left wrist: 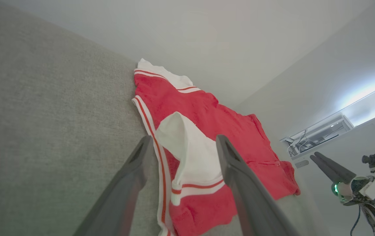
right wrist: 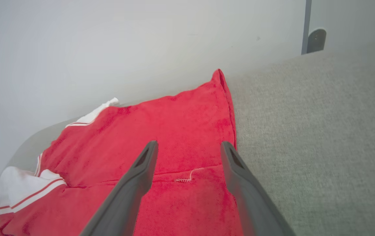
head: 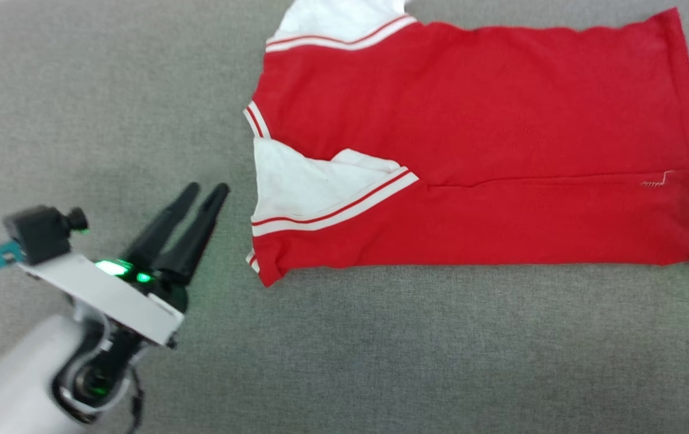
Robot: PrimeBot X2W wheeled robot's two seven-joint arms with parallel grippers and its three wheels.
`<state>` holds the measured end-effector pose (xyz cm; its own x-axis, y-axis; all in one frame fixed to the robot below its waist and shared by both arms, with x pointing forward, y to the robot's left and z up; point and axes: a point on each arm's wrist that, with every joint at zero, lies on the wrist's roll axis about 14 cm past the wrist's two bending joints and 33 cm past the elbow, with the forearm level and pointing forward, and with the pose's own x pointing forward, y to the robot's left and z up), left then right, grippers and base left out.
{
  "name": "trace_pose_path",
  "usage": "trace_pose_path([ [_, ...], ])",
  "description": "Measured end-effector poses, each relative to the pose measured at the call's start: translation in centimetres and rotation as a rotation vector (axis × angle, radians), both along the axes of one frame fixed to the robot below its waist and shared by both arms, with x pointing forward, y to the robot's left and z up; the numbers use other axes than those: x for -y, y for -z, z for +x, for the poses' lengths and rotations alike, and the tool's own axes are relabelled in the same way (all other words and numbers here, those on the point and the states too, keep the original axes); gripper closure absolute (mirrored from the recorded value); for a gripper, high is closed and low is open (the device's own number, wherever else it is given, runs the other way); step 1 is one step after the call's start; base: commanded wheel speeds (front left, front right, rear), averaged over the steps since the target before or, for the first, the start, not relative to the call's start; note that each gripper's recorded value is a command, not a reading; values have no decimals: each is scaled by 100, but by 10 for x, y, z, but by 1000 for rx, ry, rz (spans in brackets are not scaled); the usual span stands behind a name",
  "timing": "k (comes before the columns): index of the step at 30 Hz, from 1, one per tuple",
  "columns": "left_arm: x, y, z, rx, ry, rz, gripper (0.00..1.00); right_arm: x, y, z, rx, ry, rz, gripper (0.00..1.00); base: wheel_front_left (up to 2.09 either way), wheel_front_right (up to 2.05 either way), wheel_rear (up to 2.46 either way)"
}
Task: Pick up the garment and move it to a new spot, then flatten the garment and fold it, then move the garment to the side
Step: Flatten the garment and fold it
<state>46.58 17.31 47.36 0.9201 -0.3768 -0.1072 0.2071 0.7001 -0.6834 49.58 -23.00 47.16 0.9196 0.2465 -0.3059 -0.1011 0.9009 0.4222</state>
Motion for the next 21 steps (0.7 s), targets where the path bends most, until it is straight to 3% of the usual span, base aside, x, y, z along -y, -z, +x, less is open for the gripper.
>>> trace_pose_path([
  [5, -24, -16, 1, 8, 48, 230, 0, -4, -35, 0, 101, -7, 3, 0, 0, 0, 0],
  [8, -25, -11, -7, -83, 136, 417, 0, -7, -51, 0, 144, -15, 5, 0, 0, 0, 0],
  [11, -14, 2, -26, -243, 283, 524, 0, -12, -62, 3, 177, -26, 10, 0, 0, 0, 0],
  [15, -3, 15, -43, -423, 424, 580, 0, -18, -61, 5, 172, -41, 13, 0, 0, 0, 0],
  [21, 13, 24, -31, -515, 501, 572, 0, -14, -55, 6, 165, -28, 14, 0, 0, 0, 0],
])
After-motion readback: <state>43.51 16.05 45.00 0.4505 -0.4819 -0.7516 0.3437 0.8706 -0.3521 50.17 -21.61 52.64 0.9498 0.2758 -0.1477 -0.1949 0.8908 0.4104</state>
